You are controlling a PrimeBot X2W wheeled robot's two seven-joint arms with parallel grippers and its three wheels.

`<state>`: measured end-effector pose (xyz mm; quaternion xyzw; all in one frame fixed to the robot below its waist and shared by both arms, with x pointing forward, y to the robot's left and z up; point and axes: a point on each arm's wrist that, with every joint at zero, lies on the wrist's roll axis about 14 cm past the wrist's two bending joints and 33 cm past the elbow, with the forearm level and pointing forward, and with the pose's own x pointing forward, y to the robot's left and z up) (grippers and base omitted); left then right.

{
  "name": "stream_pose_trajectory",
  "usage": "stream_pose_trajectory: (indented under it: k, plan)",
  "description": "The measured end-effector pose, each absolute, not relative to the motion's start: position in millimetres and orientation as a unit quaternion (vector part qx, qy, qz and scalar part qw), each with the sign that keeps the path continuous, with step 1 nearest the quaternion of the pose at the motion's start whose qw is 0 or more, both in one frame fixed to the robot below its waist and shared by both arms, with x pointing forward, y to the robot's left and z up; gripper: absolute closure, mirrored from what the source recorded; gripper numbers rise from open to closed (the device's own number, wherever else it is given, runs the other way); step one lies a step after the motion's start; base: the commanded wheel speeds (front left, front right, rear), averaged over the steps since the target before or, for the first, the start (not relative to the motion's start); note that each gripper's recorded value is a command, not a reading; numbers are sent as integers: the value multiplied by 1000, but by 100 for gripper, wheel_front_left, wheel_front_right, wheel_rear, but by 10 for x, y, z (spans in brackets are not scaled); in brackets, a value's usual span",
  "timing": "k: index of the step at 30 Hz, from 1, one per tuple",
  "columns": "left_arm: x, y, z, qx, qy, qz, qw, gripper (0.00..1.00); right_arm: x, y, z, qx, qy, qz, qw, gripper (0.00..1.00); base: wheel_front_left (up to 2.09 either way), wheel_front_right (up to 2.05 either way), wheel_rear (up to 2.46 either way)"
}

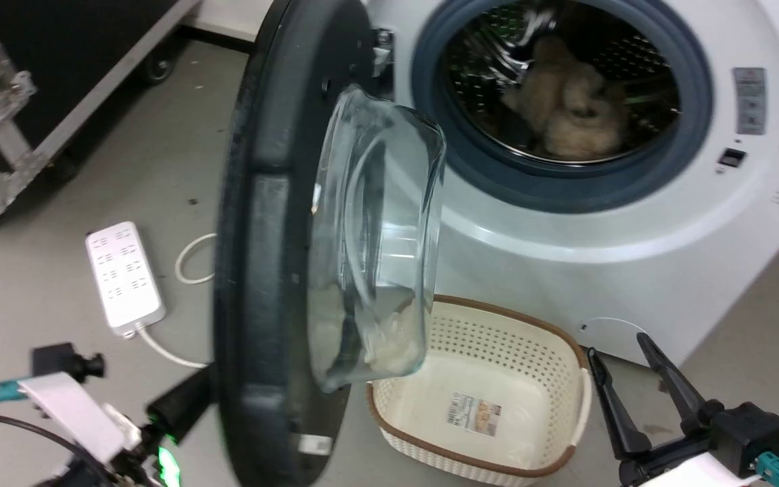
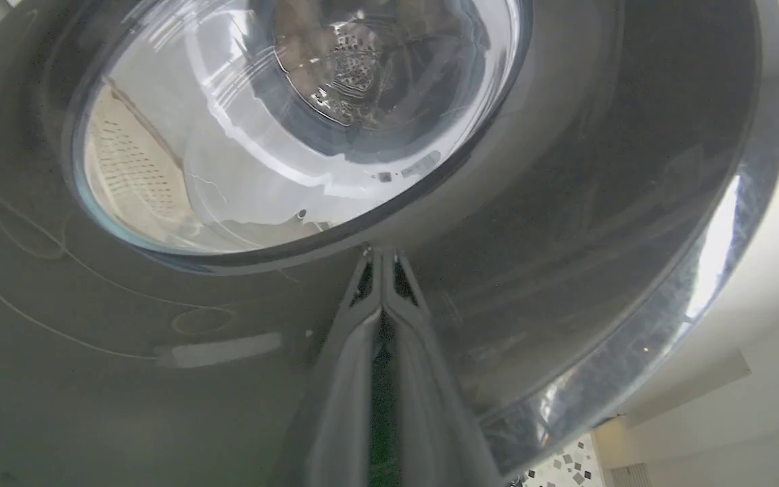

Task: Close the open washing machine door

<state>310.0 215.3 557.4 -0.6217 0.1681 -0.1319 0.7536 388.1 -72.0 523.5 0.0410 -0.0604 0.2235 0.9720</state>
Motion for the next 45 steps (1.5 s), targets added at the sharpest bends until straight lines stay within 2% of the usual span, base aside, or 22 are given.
stream_pose_trajectory:
  k: [16,21,27,36,45]
  plan:
    - [3618,472,5336,-668,269,-269,639,100,3802,-1671,5047,12,-33,106,994,0,0,0,0]
    - [3881,-71,5349,-657,285,-317,622,100,3738,-1983,5018,8,-26,58,998,0,0,0,0]
    - [4293,-601,5322,-657,288,-337,610,100,3616,-2316,4944,8,-9,0,1000,0,0,0,0]
    - [5028,-1030,5175,-694,255,-272,616,100,3436,-2579,4826,8,17,-58,998,0,0,0,0]
    - [5104,-1136,5141,-693,254,-257,624,100,3458,-2566,4821,13,16,-59,998,0,0,0,0]
